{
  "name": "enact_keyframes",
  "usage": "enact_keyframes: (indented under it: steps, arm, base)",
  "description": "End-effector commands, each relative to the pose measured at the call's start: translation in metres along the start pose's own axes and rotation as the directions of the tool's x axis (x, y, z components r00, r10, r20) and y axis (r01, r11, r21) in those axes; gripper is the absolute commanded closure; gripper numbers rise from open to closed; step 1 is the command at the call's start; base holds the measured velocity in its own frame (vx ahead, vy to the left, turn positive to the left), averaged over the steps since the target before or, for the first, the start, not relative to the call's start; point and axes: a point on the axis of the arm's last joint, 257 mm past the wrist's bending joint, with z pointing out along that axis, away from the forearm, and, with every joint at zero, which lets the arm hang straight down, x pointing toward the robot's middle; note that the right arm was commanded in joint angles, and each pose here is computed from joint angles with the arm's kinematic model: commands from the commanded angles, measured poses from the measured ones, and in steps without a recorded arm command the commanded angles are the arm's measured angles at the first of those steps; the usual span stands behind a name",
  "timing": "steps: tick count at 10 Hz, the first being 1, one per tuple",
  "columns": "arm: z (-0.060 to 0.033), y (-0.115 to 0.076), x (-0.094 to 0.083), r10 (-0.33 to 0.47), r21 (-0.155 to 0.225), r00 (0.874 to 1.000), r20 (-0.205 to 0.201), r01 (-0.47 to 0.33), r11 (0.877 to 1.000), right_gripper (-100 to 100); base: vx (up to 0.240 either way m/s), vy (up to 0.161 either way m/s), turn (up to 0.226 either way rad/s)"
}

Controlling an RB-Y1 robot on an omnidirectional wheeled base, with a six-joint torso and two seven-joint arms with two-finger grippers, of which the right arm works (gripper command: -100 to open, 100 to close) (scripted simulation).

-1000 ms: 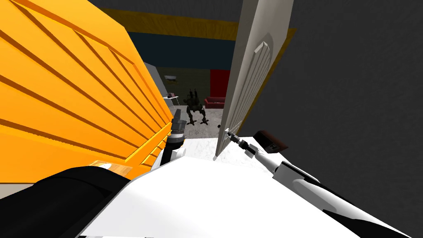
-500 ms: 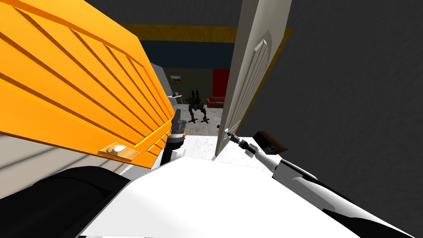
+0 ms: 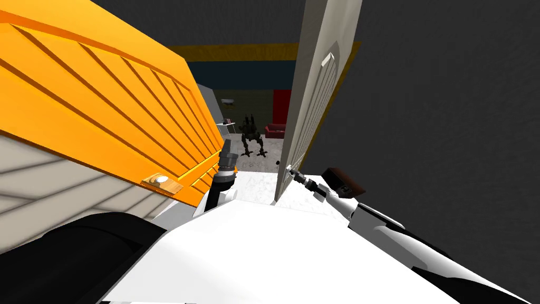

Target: Pull the door open

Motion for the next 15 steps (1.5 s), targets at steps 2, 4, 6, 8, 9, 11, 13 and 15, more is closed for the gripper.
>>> enact_keyframes:
  steps: [2,4,6,8,9,11,13,15]
  arm:
    - [0.0020,0.001,0.000,-0.001,-0.001,1.000,-0.004,0.001,1.000,100]
    - [0.0037,0.001,0.000,-0.001,-0.002,1.000,-0.008,0.001,1.000,100]
    - [0.0056,0.002,0.000,-0.002,-0.004,1.000,-0.012,0.002,1.000,100]
    - [0.0076,0.003,0.000,-0.003,-0.005,1.000,-0.016,0.003,1.000,100]
    - [0.0086,0.003,-0.001,-0.003,-0.005,1.000,-0.019,0.003,1.000,100]
    - [0.0108,0.004,-0.001,-0.005,-0.006,1.000,-0.023,0.004,1.000,100]
    - [0.0124,0.005,-0.001,-0.005,-0.007,1.000,-0.027,0.005,1.000,100]
    - [0.0142,0.001,0.006,0.002,-0.005,0.999,-0.038,-0.003,1.000,100]
  base:
    - [-0.080,-0.140,0.129]
    - [-0.101,-0.198,0.134]
    - [-0.105,-0.179,0.133]
    - [-0.101,-0.206,0.149]
    - [-0.100,-0.222,0.131]
    - [-0.103,-0.200,0.167]
    - [-0.063,-0.176,0.109]
    - [-0.045,-0.134,0.078]
